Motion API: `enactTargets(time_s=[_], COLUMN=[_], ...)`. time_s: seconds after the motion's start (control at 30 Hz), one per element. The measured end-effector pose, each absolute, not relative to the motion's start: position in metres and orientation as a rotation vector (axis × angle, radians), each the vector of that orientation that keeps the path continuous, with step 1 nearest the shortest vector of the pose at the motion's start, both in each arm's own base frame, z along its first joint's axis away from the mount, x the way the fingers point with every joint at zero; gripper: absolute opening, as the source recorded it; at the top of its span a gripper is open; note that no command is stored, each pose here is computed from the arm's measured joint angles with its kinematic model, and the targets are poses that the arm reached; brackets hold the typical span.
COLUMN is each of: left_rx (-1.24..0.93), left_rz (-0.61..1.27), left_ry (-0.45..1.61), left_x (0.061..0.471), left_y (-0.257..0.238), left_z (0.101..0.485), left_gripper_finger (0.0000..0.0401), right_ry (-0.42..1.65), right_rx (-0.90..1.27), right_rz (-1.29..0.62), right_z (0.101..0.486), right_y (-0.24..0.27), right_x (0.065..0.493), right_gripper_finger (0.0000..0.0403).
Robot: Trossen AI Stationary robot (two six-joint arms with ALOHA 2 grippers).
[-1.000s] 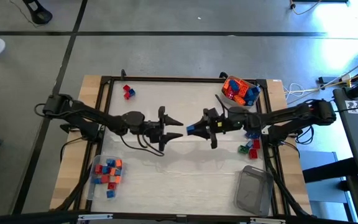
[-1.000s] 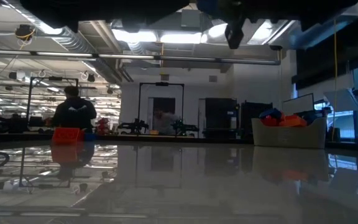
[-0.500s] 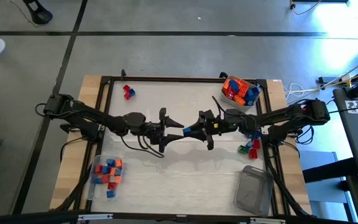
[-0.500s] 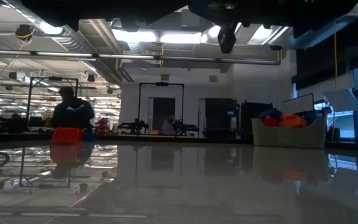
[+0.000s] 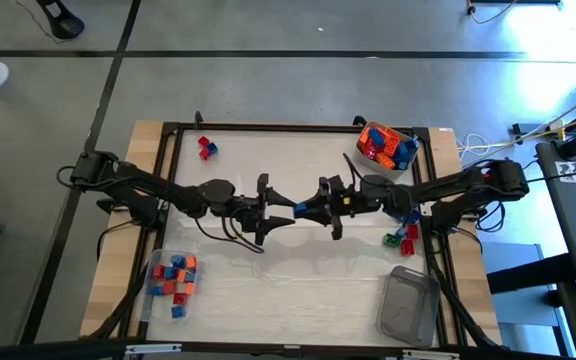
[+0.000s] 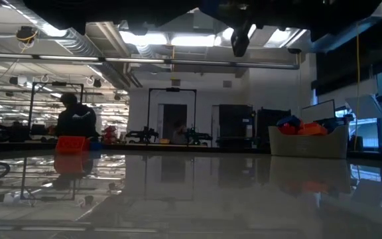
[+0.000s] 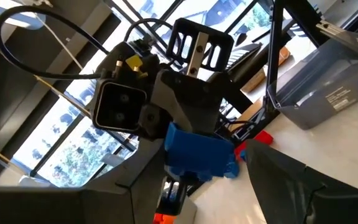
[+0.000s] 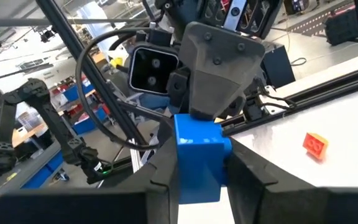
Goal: Sort blocks by size
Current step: Put the blue game piece into the transparent bin
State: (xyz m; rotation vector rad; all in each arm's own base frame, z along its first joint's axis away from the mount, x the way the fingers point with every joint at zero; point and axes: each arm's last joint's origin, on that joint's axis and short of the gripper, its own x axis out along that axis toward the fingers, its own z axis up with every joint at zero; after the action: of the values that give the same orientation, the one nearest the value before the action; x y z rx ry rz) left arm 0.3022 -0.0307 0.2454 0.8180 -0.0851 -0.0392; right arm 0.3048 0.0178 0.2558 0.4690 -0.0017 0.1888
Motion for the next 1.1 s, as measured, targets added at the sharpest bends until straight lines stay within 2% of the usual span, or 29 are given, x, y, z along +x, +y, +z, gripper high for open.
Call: enactTargets(time_s=[0.57,0.9,1.1], left_rx=[0.824,0.834,0.817], left_rz=[-0.046,-0.036,-0.042], left_ry=[-0.07,-0.072,-0.068], left_x=[0.302,0.302,0.302], left_y=[-0.031,-0.03,-0.031], left_z=[0.244,0.244,0.244], left_gripper_finger=[0.0209,0.0139,0.0133], right_ry=[0.006,0.01,0.011], right_rx=[0.493,0.516,0.514], right_rz=[0.227,0.193,0.187], right_z=[0.254,0.253,0.253], right_y=[0.02,0.02,0.019], right_x=[0.333,0.333,0.333], right_gripper_finger=[0.0092,0.0102,0.0125])
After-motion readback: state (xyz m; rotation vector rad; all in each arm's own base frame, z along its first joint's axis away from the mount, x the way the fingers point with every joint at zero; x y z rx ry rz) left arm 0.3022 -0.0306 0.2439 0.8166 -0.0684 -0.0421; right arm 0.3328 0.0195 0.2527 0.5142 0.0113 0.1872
